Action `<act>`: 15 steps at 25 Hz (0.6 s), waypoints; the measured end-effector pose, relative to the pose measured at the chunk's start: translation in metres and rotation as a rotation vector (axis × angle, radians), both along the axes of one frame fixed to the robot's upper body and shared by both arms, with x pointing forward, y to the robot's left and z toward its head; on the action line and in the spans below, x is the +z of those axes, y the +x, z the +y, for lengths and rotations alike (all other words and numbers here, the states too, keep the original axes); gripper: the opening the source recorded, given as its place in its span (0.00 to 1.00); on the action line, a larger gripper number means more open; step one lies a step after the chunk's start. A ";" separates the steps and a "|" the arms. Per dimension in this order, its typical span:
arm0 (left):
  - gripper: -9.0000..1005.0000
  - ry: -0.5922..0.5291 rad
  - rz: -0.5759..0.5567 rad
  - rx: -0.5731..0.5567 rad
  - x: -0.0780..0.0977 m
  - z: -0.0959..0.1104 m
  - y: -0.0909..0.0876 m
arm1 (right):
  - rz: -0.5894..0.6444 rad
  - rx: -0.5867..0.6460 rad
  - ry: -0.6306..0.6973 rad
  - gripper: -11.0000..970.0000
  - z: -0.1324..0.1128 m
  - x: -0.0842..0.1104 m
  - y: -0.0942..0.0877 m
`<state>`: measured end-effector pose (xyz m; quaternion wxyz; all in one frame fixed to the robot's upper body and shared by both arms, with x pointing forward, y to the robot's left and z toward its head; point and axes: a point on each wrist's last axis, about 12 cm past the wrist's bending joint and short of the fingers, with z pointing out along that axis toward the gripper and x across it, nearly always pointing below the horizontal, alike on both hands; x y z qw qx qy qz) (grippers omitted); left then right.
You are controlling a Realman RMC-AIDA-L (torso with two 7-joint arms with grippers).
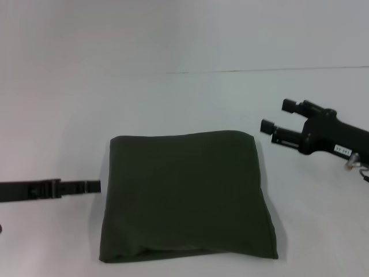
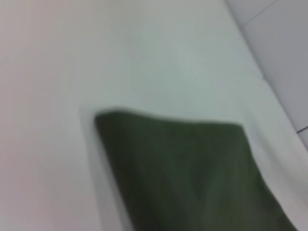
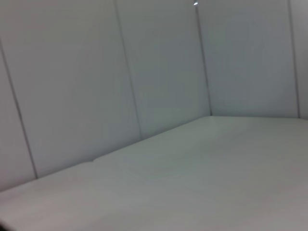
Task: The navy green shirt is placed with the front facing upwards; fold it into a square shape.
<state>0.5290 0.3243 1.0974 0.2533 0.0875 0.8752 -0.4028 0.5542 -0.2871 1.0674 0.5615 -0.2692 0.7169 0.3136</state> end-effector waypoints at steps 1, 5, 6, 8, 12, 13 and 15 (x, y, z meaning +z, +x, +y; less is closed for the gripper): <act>0.59 0.000 -0.046 -0.007 0.003 0.001 0.001 | -0.006 0.015 -0.011 0.91 0.002 -0.001 -0.001; 0.67 -0.021 -0.252 -0.072 0.014 -0.004 0.006 | -0.024 0.097 -0.052 0.91 0.011 -0.004 -0.007; 0.69 -0.026 -0.308 -0.092 0.016 -0.006 0.007 | -0.031 0.122 -0.061 0.91 0.014 -0.005 -0.009; 0.75 -0.039 -0.436 -0.133 0.020 -0.010 0.008 | -0.040 0.176 -0.070 0.91 0.019 -0.006 -0.013; 0.91 -0.040 -0.672 -0.214 0.020 -0.019 0.009 | -0.067 0.291 -0.084 0.92 0.028 -0.005 -0.022; 0.91 -0.037 -0.692 -0.225 0.020 -0.019 0.009 | -0.073 0.319 -0.086 0.92 0.031 -0.005 -0.024; 0.90 -0.041 -0.716 -0.271 0.019 -0.021 0.009 | -0.077 0.380 -0.089 0.93 0.036 -0.006 -0.030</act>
